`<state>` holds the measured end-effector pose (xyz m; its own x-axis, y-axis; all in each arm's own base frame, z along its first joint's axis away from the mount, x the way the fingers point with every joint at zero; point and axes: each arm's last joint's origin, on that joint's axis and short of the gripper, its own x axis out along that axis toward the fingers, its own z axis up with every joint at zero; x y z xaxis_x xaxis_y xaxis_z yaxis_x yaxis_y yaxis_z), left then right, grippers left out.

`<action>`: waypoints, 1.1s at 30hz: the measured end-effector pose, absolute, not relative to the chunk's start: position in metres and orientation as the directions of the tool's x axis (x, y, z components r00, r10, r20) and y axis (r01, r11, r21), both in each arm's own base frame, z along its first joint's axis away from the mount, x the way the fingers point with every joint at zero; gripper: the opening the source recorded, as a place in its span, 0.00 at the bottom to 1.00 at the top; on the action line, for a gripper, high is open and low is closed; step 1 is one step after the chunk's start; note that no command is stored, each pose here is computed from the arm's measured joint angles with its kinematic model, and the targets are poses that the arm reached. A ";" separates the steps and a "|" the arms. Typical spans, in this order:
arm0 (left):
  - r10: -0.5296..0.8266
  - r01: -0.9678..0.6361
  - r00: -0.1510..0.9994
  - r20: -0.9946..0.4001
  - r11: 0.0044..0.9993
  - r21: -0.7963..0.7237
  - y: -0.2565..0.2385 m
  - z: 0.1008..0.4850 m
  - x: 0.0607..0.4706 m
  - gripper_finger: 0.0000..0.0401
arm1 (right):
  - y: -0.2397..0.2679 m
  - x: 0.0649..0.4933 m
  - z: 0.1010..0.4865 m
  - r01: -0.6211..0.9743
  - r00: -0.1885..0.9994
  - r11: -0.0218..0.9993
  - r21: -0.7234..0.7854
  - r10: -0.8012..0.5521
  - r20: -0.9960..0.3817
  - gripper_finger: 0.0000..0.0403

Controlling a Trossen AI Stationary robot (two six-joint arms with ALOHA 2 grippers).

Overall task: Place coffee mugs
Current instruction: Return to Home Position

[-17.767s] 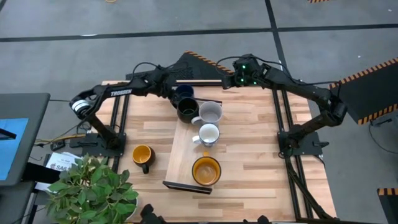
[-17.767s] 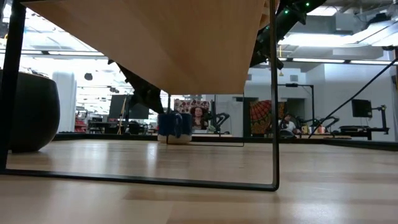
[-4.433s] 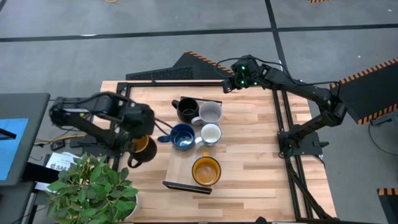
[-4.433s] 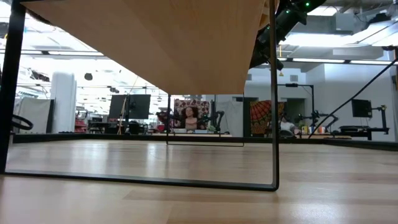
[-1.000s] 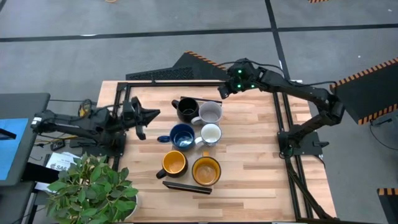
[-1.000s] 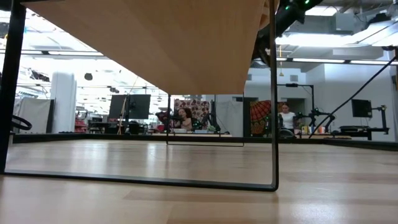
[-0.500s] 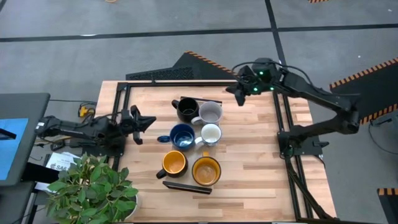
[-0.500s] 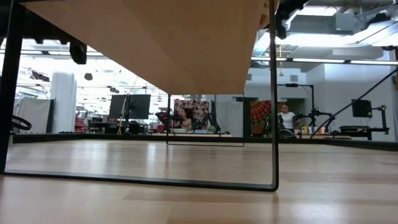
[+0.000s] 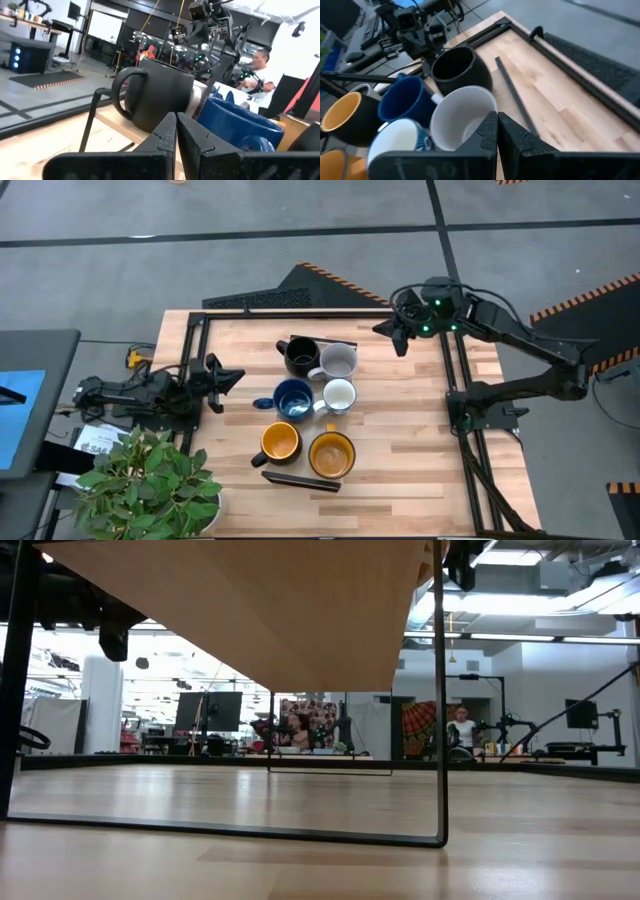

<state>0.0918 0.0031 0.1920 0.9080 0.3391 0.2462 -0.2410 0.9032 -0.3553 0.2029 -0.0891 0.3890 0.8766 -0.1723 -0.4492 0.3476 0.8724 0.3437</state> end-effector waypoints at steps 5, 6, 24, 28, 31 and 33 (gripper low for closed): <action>0.344 -0.257 0.911 0.229 0.905 -0.338 0.003 0.190 0.092 0.00 | -0.074 0.203 0.381 0.305 0.877 0.882 0.359 -0.114 -0.467 0.06; 0.343 -0.262 0.911 0.229 0.910 -0.322 0.003 0.190 0.092 0.00 | -0.071 0.203 0.379 0.293 0.878 0.886 0.359 -0.101 -0.468 0.06; 0.056 -0.050 0.997 0.052 0.993 -0.106 -0.005 0.171 0.097 0.00 | -0.026 0.124 0.333 0.174 0.932 0.911 0.374 -0.030 -0.362 0.06; 0.002 0.002 0.999 0.043 0.994 -0.107 -0.007 0.170 0.097 0.00 | -0.021 0.106 0.329 0.143 0.959 0.915 0.377 -0.035 -0.280 0.06; 0.009 -0.005 0.999 0.043 0.996 -0.093 -0.007 0.170 0.097 0.00 | -0.018 0.095 0.327 0.128 0.971 0.917 0.377 -0.038 -0.238 0.06; 0.010 -0.007 0.999 0.043 0.997 -0.076 -0.007 0.170 0.097 0.00 | -0.017 0.089 0.325 0.123 0.974 0.920 0.373 -0.039 -0.225 0.06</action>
